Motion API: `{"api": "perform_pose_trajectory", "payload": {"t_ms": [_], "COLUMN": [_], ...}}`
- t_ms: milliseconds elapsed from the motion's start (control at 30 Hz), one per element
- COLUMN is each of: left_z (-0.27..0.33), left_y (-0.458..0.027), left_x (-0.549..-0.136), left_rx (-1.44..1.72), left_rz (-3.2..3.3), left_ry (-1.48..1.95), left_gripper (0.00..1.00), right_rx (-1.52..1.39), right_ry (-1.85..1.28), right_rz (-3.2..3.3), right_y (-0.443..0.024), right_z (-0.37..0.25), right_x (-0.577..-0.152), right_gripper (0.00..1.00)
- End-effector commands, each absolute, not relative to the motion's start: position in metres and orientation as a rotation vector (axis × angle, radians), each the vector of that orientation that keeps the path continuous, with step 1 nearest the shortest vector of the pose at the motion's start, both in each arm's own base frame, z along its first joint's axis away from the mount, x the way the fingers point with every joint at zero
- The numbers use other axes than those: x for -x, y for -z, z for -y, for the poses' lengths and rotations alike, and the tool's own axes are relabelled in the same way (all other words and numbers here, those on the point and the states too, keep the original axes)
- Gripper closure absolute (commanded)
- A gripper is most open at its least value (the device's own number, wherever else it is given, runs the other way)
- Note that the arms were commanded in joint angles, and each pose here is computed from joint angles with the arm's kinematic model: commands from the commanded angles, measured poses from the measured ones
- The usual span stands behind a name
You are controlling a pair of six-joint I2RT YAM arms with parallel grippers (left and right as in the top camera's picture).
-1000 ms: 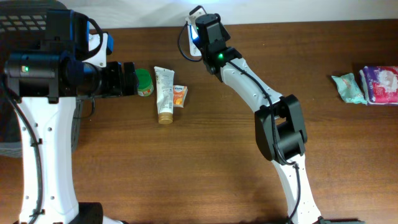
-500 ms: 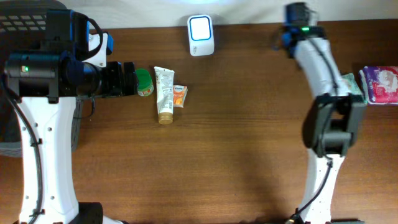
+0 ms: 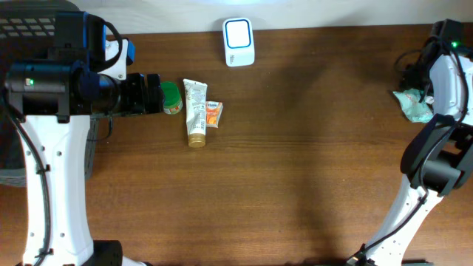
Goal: Scan the item barcode
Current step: 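Carry the teal packet right and place it by the wipes, then reach the right gripper to the orange Kleenex packet and grasp it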
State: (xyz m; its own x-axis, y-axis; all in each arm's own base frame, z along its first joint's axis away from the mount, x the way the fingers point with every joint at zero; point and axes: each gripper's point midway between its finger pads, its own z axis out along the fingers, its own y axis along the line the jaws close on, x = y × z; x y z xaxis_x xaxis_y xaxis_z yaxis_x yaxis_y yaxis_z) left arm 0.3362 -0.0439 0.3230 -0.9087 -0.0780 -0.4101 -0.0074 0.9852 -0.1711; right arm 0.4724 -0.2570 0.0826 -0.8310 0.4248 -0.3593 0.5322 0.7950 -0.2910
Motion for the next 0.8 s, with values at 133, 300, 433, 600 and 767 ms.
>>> {"api": "perform_pose_trajectory", "payload": {"t_ms": [133, 300, 433, 600, 767], "left_z": [0.044, 0.044, 0.044, 0.044, 0.044], "left_y": [-0.329, -0.329, -0.329, -0.329, -0.329], "left_x": [-0.332, -0.332, -0.332, -0.332, -0.332], "left_rx": [0.073, 0.074, 0.073, 0.073, 0.073], "left_rz": [-2.685, -2.685, -2.685, -2.685, -2.685], "left_ry": [0.247, 0.247, 0.247, 0.247, 0.247], "left_gripper": [0.01, 0.01, 0.01, 0.01, 0.01], "right_rx": [-0.436, -0.104, 0.096, 0.221, 0.001], "right_ry": [-0.114, -0.74, -0.878, -0.82, -0.809], "right_rz": [-2.694, -2.708, -2.769, -2.874, -2.948], "right_y": [-0.117, -0.158, -0.15, -0.107, -0.069], "right_z": [0.113, -0.048, -0.132, -0.23, -0.278], "right_x": [-0.523, -0.506, -0.484, -0.461, -0.457], "right_gripper": [0.01, 0.01, 0.01, 0.01, 0.01]}}
